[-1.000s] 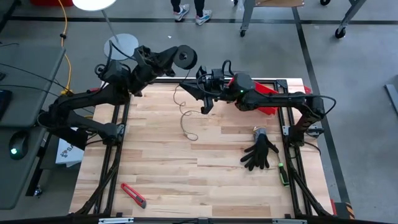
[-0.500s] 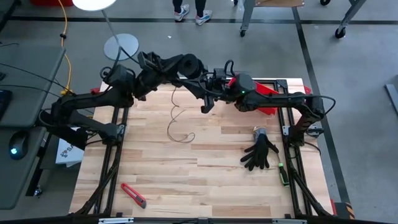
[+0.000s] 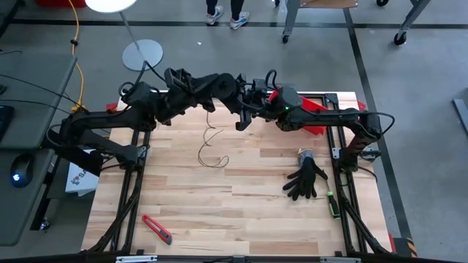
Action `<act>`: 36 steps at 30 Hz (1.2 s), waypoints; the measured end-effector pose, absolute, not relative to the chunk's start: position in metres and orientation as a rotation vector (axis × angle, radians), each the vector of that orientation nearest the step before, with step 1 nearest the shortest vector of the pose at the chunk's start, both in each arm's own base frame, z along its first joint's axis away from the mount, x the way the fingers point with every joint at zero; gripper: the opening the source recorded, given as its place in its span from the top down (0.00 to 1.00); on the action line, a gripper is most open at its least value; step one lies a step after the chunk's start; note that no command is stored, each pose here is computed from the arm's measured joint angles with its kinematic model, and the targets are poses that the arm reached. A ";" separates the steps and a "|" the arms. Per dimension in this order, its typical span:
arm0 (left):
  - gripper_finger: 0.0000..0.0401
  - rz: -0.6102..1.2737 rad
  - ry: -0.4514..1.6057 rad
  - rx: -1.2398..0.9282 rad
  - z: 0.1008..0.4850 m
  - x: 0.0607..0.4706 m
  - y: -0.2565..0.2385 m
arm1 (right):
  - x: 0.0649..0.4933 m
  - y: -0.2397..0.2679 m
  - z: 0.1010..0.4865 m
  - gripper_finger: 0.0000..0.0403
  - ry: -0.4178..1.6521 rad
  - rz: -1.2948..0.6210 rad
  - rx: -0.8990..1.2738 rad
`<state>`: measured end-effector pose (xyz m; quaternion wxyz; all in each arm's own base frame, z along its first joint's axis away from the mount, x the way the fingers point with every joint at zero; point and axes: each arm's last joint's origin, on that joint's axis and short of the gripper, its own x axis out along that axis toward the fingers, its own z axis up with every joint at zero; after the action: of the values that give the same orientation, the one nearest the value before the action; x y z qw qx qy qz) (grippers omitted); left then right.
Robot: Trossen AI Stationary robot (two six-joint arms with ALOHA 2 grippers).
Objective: Coil cords
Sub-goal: Coil the black wire on the spool
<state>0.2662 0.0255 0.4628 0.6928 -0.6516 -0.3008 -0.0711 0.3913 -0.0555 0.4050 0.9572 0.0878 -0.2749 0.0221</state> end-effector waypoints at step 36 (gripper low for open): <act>1.00 0.211 -0.269 -0.921 0.460 0.186 0.018 | 0.378 -0.120 0.401 1.00 -0.496 0.049 0.174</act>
<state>0.1858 0.0175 0.4604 0.8816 -0.4424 -0.1293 0.1015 0.3780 -0.1196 0.4011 0.9654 0.0859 -0.2451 0.0241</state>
